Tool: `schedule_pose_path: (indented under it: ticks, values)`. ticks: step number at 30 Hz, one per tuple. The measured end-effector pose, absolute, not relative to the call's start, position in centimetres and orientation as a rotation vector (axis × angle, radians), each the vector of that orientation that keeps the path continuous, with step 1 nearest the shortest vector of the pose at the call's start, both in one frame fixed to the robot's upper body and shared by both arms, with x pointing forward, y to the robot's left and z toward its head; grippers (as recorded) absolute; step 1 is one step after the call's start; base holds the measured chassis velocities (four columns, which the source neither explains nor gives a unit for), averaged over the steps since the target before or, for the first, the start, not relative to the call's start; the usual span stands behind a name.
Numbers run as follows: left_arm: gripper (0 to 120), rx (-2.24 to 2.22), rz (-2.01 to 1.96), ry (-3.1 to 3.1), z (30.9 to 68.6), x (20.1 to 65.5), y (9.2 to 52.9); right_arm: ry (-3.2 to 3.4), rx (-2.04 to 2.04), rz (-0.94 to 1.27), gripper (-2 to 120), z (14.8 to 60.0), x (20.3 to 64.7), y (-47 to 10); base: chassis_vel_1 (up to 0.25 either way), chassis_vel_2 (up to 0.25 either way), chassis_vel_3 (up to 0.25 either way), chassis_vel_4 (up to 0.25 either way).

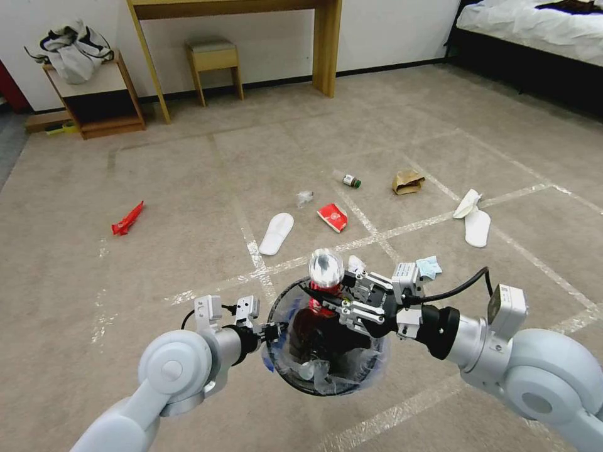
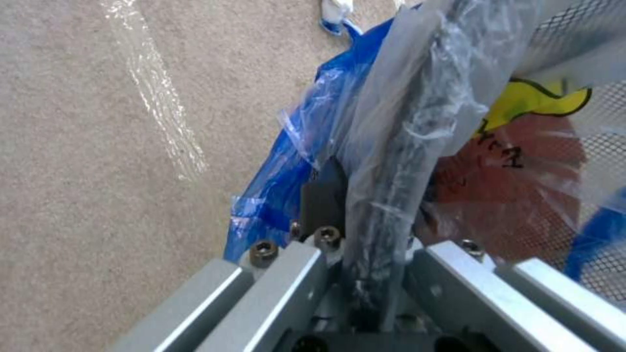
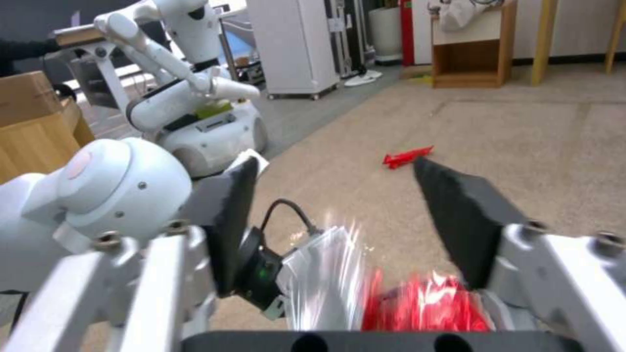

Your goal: Pick up the trash bin and place the garbage on the floor into it.

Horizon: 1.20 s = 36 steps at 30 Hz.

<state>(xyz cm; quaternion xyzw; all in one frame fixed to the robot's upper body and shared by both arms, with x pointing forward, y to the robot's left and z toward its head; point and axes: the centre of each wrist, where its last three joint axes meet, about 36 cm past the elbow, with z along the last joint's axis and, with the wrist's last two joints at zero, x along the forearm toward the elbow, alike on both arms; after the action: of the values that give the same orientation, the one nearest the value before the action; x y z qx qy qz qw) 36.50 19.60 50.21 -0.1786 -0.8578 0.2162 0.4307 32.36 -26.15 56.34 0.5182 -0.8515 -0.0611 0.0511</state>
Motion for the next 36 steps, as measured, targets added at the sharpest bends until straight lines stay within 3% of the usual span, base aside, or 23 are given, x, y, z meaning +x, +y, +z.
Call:
schedule_pose_path:
  ticks: [9,28,36]
  values:
    - [0,-0.42,0.545,-2.138,49.7,37.5,19.7,-2.585,1.604,-0.173,98,56.5,32.5,-26.3,0.0,0.0,0.0,0.0]
    - [0,-0.375,0.558,-2.148,49.4,37.6,20.2,-2.624,1.621,-0.196,100,58.1,32.5,-26.6,0.0,0.0,0.0,0.0]
    - [0,-0.23,0.542,-2.246,50.5,36.8,24.0,-2.748,1.547,-0.255,100,60.2,33.3,-27.5,0.0,0.0,0.0,0.0]
